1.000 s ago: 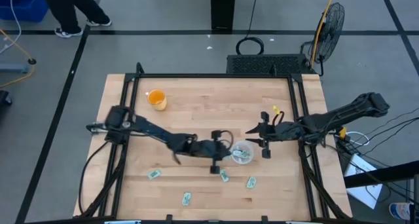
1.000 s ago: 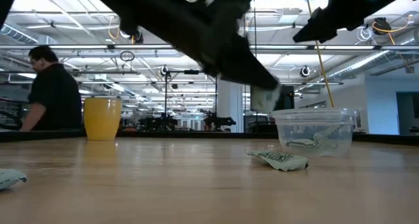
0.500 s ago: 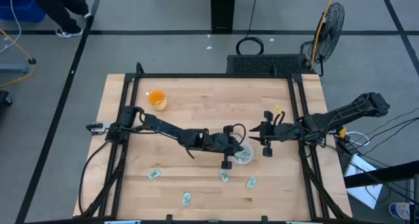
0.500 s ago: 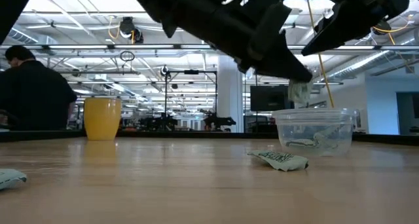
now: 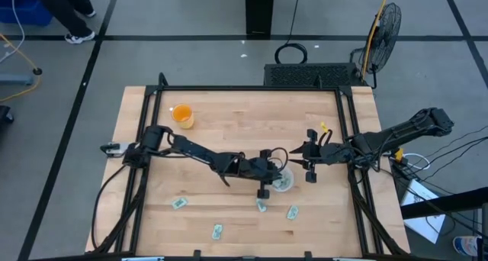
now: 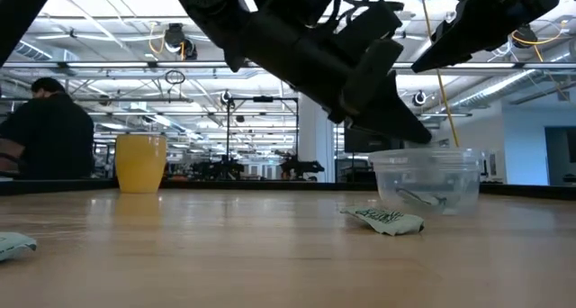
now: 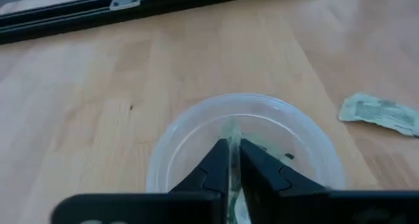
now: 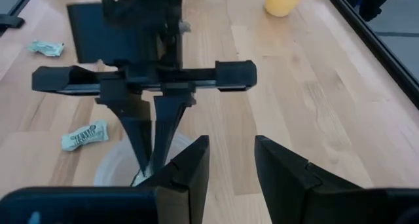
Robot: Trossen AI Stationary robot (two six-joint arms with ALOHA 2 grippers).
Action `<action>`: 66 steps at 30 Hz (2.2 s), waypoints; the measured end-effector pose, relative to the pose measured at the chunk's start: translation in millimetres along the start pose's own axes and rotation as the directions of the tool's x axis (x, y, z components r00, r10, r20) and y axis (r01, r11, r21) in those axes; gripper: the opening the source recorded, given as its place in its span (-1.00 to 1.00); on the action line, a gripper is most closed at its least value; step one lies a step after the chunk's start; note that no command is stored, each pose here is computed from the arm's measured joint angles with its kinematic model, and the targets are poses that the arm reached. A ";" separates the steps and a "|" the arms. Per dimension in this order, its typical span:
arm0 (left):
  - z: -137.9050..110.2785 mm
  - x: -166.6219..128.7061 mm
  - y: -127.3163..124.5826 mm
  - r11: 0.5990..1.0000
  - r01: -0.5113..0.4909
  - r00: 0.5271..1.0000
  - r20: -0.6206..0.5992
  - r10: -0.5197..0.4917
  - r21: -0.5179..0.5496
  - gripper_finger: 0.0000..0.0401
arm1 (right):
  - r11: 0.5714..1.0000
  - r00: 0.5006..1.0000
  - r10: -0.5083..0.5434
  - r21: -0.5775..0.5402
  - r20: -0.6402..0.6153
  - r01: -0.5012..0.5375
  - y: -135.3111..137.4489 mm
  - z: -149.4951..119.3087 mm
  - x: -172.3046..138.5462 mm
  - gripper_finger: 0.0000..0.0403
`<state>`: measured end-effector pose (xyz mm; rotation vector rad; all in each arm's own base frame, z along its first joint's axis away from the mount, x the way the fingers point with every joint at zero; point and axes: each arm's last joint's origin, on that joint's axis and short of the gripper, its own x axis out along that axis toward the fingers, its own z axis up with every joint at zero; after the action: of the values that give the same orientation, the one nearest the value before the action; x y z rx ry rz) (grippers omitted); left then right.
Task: Pick and place Stevia / Truvia into bins
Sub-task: Put the stevia packet into the transparent container
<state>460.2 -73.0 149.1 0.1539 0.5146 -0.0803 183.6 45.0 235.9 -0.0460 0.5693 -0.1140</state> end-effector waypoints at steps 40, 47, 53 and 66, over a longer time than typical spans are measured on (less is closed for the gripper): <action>9.8 -308.2 -11.0 0.922 -0.179 0.837 -0.546 -0.041 -0.343 -0.49 | 0.946 0.973 0.212 -0.269 0.091 -0.181 91.0 53.6 48.6 -0.43; -81.1 -279.0 -58.9 0.839 -0.170 0.649 -0.700 -0.299 -0.516 -0.48 | 0.931 0.976 0.199 -0.328 0.089 -0.160 99.2 59.8 53.8 -0.43; -121.1 -258.2 -81.9 0.771 -0.097 0.705 -0.591 -0.393 -0.629 -0.48 | 0.941 0.985 0.139 -0.322 0.101 -0.099 96.4 60.3 54.6 -0.43; -139.4 -251.1 -86.5 0.875 -0.085 0.680 -0.670 -0.298 -0.476 -0.48 | 0.943 0.988 0.125 -0.320 0.087 -0.091 92.0 60.0 57.1 -0.43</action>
<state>165.0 -125.5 142.9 -0.3599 1.3453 -0.0031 272.5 130.2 248.9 -0.3304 0.4776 0.0875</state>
